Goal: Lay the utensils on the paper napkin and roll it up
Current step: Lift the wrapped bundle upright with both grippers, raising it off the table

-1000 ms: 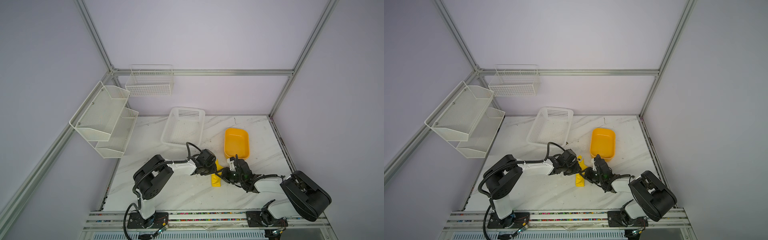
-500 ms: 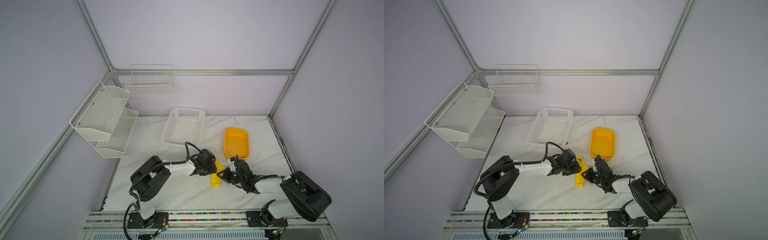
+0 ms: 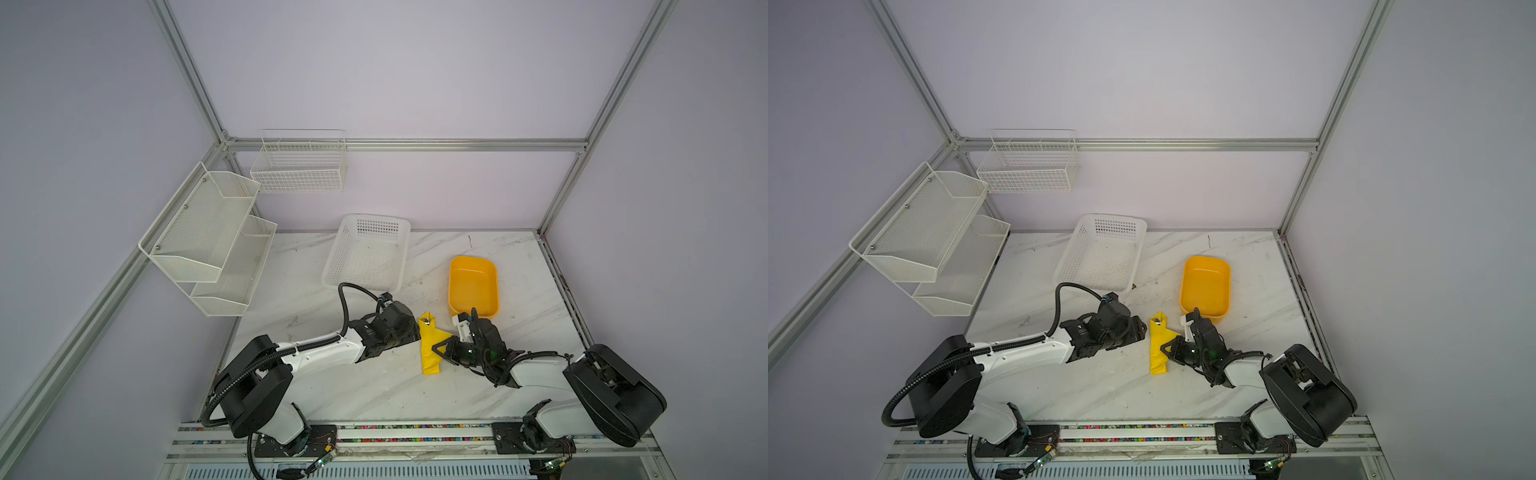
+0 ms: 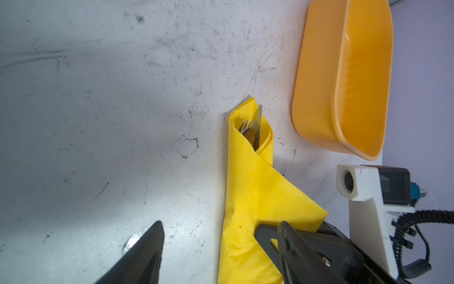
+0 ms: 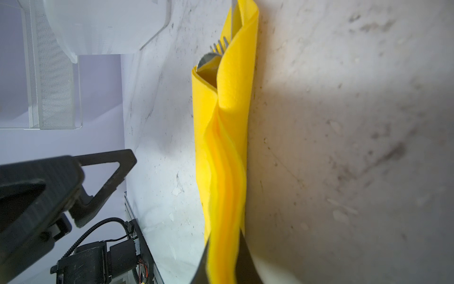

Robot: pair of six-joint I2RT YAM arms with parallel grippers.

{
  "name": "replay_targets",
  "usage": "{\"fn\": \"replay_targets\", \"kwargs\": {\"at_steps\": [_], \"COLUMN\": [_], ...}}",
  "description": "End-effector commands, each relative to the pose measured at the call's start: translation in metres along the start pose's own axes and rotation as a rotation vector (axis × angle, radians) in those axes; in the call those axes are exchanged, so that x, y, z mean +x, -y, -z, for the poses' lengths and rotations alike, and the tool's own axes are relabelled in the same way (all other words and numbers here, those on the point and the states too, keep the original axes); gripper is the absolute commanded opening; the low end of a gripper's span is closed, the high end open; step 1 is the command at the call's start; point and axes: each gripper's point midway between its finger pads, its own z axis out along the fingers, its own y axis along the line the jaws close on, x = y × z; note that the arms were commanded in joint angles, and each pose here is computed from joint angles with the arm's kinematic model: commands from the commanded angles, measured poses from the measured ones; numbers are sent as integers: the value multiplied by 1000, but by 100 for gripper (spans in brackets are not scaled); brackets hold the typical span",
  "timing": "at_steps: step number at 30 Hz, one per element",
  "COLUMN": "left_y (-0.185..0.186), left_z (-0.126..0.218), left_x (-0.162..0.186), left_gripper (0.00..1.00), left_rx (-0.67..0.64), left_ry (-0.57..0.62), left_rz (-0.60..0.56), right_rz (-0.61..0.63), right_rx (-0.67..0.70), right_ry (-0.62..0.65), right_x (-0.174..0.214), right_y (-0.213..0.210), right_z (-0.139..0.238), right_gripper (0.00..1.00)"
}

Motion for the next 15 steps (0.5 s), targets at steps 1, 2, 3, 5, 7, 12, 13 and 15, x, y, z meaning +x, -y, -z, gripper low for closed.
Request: {"fn": "replay_targets", "kwargs": {"at_steps": [1, 2, 3, 5, 7, 12, 13, 15], "left_y": [-12, -12, -13, -19, -25, -23, -24, -23], "left_z": [6, 6, 7, 9, 12, 21, 22, 24], "left_x": [-7, -6, -8, -8, -10, -15, -15, -17], "left_gripper": [73, 73, 73, 73, 74, 74, 74, 75], "left_rx": [-13, -9, -5, -26, -41, 12, 19, 39], "left_ry": [50, 51, 58, 70, 86, 124, 130, 144], "left_rz": [27, 30, 34, 48, 55, 80, 87, 93], "right_rz": [90, 99, 119, 142, 145, 154, 161, 174], "right_rx": [-71, -70, -84, -84, -79, -90, -96, -109], "right_ry": [42, 47, 68, 77, 77, 89, 93, 98], "right_x": [-12, -13, -16, -17, -16, -17, -18, -19], "right_y": [-22, -21, -27, -28, -26, -29, -31, -36], "right_z": [4, 4, 8, 10, 10, 13, 14, 17], "right_gripper": [8, 8, 8, 8, 8, 8, 8, 8]}}
